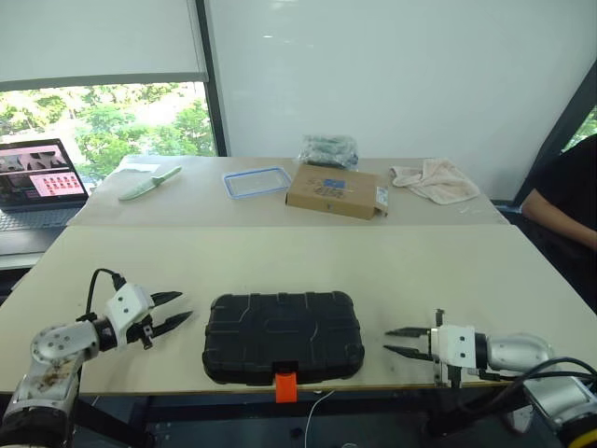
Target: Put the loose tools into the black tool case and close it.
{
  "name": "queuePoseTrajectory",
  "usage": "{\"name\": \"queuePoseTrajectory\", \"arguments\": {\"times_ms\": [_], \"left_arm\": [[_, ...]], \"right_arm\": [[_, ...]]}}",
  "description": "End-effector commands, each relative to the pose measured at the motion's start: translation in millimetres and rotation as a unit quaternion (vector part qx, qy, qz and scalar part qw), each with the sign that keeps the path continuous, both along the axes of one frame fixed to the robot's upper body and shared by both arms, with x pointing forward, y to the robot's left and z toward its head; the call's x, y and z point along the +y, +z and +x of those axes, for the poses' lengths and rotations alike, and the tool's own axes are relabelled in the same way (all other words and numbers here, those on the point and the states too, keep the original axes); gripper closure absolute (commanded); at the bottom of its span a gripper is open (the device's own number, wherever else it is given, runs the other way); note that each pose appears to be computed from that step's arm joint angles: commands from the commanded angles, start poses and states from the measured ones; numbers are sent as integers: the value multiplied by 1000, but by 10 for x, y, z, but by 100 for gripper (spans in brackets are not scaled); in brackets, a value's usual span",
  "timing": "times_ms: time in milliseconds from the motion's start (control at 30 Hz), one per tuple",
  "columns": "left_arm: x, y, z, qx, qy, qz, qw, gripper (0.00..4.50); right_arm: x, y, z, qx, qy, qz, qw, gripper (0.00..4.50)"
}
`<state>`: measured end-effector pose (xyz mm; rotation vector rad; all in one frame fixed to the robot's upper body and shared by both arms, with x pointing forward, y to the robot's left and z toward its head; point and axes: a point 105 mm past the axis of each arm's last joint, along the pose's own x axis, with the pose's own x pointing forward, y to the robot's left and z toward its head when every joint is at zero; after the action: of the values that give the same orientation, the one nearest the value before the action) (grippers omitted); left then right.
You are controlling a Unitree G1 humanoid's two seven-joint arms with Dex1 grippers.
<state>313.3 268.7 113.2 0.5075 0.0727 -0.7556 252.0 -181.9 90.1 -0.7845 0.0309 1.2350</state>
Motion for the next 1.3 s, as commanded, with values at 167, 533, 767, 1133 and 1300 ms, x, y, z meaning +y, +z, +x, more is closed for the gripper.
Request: {"name": "queuePoseTrajectory", "arguments": {"times_ms": [167, 533, 767, 1133, 1300], "left_arm": [[-327, 132, 304, 18, -43, -8, 999, 444], [-530, -83, 261, 107, -107, 9, 988, 444], [-527, -98, 185, 108, -91, -23, 990, 444], [-494, 140, 102, 75, -23, -132, 988, 444], [-513, 616, 178, 32, -56, -173, 983, 444]], "right_arm": [[467, -11, -406, 91, 54, 17, 994, 450], [933, 101, 25, 50, 8, 58, 997, 450], [886, 228, 455, 6, -43, 61, 997, 450], [538, 272, 774, -8, -81, 38, 996, 450], [516, 179, 374, 64, -41, 28, 997, 450]]}}
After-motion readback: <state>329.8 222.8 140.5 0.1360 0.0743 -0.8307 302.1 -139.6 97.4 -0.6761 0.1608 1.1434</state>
